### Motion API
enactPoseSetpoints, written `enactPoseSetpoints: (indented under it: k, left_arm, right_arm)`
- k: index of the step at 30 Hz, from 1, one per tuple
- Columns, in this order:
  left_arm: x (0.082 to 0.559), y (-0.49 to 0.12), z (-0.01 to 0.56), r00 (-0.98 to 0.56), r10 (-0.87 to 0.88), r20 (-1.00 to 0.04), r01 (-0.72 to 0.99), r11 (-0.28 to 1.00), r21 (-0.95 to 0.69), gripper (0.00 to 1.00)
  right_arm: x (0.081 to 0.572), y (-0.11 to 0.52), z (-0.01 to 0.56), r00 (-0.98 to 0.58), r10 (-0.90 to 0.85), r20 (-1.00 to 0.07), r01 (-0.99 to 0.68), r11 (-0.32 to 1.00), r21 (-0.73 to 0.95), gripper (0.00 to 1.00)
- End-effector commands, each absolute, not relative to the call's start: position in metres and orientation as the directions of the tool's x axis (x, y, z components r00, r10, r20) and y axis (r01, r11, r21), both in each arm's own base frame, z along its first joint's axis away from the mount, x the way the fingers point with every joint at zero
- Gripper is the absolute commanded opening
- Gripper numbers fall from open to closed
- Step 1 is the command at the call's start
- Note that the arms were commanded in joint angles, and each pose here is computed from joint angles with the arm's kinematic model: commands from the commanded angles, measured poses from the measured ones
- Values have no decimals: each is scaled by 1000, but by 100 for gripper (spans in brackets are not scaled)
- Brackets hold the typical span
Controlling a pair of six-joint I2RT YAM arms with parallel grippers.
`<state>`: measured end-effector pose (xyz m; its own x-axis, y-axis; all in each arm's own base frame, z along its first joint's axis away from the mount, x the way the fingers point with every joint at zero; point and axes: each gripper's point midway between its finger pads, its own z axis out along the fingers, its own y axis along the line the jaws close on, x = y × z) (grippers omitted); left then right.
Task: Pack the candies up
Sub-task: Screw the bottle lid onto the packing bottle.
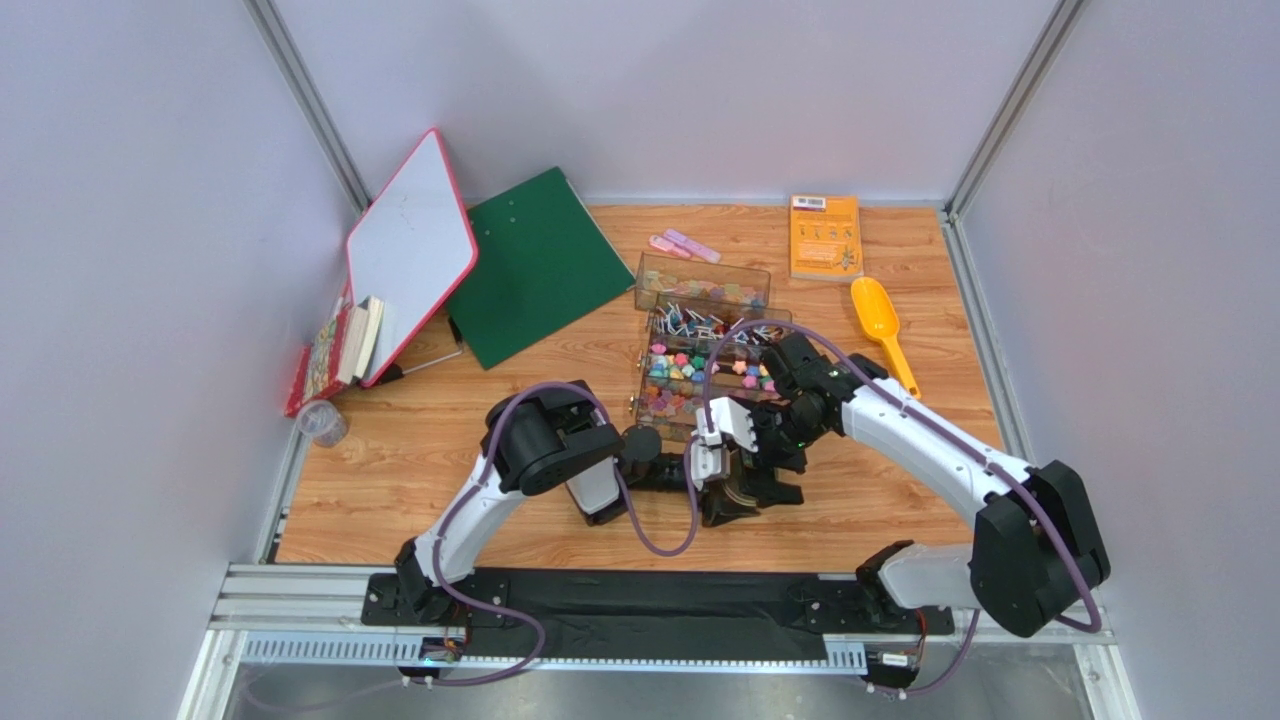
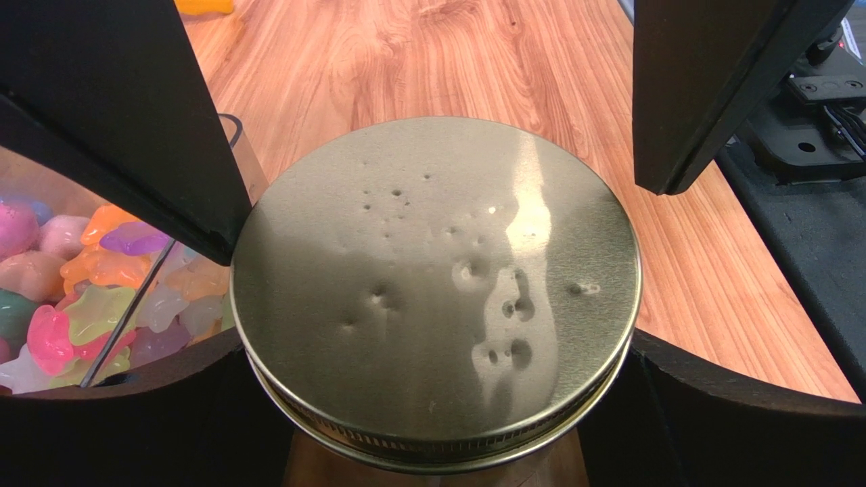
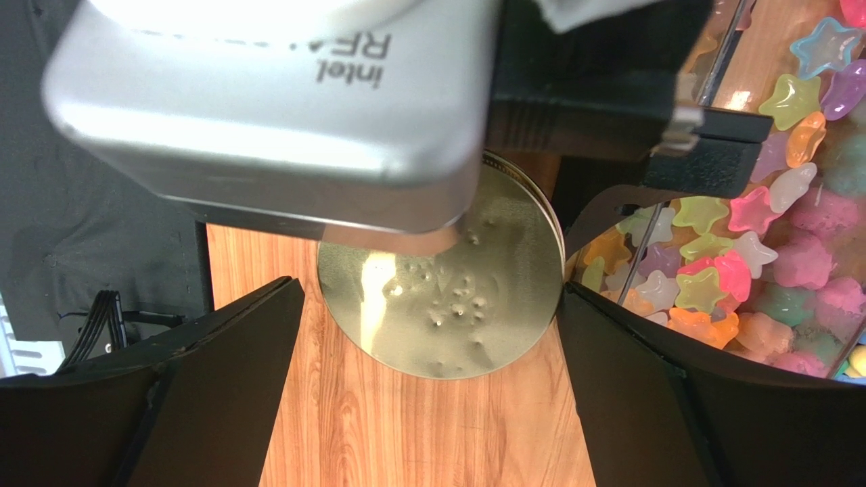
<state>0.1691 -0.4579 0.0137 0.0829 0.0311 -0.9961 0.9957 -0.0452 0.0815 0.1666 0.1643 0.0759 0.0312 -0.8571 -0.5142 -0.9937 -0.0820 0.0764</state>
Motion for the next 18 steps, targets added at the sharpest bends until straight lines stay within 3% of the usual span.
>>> enactPoseSetpoints:
  k: [1,18]
  left_arm:
    - [185,-415,-79,-41,333,-942,998,61,-22,0]
    - [191,-414,-78,-82,329,-941,995,82,-58,0]
  right_arm:
    - [136,153,74,-20,-868,-495,-983,-74,170,100]
    - [110,135,68,-55,-885,-463,-977,-48,209,100]
